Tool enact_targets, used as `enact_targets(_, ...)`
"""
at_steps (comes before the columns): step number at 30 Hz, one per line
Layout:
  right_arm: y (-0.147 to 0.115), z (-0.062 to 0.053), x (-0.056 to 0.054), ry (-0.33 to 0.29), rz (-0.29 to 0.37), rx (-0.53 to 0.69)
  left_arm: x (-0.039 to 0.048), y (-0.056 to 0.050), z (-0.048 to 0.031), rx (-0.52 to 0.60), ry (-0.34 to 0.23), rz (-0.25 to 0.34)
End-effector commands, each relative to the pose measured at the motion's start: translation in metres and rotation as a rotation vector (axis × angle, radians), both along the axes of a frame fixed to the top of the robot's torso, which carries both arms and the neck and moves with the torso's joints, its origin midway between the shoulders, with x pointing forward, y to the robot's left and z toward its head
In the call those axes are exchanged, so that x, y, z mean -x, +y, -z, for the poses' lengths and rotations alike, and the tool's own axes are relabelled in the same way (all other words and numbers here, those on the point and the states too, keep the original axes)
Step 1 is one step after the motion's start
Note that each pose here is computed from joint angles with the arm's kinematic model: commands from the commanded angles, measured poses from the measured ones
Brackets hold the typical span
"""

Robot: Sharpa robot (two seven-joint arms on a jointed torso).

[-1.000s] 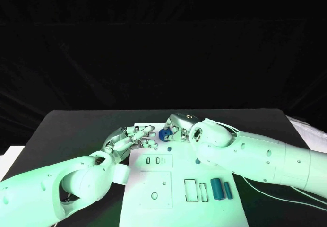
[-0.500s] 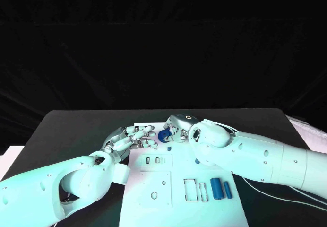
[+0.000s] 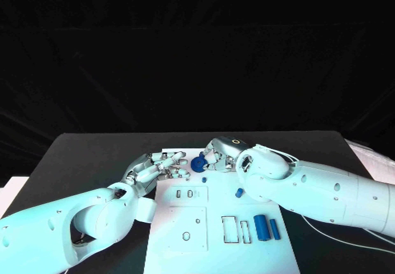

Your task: Assemble the parts on the task board

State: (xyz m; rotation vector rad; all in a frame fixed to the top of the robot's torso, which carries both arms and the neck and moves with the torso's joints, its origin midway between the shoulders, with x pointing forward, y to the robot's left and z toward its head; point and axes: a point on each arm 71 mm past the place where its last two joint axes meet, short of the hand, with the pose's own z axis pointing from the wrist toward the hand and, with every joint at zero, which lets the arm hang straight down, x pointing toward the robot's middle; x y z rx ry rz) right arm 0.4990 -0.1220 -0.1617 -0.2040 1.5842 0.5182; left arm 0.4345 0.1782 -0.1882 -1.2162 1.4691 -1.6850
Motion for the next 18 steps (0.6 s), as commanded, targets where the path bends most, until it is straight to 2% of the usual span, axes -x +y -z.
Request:
enact_targets(1, -0.012, -0.008, 0.005, -0.029, -0.011, -0.091, 0.0001, 0.0, -0.0013, 0.012, -0.006, 0.015)
enact_targets(4, -0.035, -0.015, 0.009, -0.017, -0.018, -0.136, -0.0003, 0.001, -0.0011, 0.011, -0.006, 0.011)
enact_targets(9, -0.082, -0.025, 0.013, -0.02, -0.089, -0.223, -0.0013, 0.003, -0.0006, 0.009, -0.007, 0.007)
enact_targets(12, -0.104, -0.026, 0.014, -0.015, -0.089, -0.233, -0.0019, 0.003, -0.0002, 0.008, -0.007, 0.006)
enact_targets(18, -0.142, -0.021, 0.011, 0.002, -0.048, -0.219, -0.0037, 0.004, 0.0008, 0.007, -0.006, 0.004)
